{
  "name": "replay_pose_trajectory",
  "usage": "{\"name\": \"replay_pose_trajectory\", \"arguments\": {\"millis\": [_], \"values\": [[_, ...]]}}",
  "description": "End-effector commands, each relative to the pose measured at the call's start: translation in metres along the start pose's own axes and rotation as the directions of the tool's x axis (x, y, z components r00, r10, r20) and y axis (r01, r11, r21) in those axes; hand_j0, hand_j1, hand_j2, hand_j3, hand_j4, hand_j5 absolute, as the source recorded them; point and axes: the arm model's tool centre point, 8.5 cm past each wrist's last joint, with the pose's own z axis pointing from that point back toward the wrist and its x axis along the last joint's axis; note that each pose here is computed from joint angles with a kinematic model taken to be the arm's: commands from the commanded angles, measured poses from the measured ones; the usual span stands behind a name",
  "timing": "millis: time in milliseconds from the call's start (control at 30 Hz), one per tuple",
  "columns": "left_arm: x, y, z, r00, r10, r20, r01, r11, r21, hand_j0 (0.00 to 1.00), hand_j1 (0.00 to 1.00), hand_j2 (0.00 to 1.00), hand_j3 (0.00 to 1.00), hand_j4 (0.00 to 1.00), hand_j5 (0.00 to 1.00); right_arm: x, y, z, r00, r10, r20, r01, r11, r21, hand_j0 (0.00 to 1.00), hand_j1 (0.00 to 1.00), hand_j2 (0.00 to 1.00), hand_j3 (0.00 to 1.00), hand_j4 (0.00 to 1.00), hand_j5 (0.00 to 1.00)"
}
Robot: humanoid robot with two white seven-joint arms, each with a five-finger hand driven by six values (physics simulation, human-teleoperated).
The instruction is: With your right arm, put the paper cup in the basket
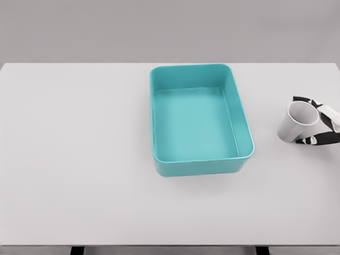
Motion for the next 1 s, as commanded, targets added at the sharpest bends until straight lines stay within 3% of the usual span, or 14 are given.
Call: {"name": "replay_pose_trajectory", "arguments": {"millis": [0,233,467,600,867,967], "values": [[0.0,0.0,0.0,1.0,0.001,0.0,-0.001,1.0,0.0,1.0,1.0,1.0,1.0,1.0,1.0,0.001,0.0,-0.001,1.0,-0.006,0.004,0.006,1.0,0.0,0.87,0.87,0.87,0.87,0.87,0.87],[0.0,0.0,0.0,1.0,0.001,0.0,-0.001,1.0,0.0,1.0,1.0,1.0,1.0,1.0,1.0,0.003,0.002,-0.006,1.0,-0.011,0.016,0.011,1.0,-0.004,0.71,0.71,0.71,0.71,0.71,0.71],[0.0,0.0,0.0,1.0,-0.001,0.001,0.001,1.0,0.0,1.0,1.0,1.0,1.0,1.0,1.0,0.01,0.009,-0.021,0.998,-0.028,0.058,0.028,1.0,-0.009,0.7,0.7,0.7,0.7,0.7,0.7],[0.0,0.0,0.0,1.0,-0.001,0.001,0.001,1.0,0.0,1.0,1.0,1.0,1.0,1.0,1.0,0.018,0.004,-0.028,0.994,-0.042,0.099,0.047,0.998,-0.046,0.7,0.7,0.7,0.7,0.7,0.7],[0.0,0.0,0.0,1.0,0.001,0.0,-0.001,1.0,0.0,1.0,1.0,1.0,1.0,1.0,1.0,0.03,0.016,-0.051,0.978,-0.098,0.183,0.115,0.99,-0.083,0.68,0.68,0.68,0.68,0.68,0.68],[0.0,0.0,0.0,1.0,0.001,0.001,-0.001,1.0,0.0,1.0,1.0,1.0,1.0,1.0,1.0,0.032,0.013,-0.05,0.967,-0.136,0.216,0.162,0.981,-0.108,0.66,0.66,0.66,0.66,0.66,0.66]]}}
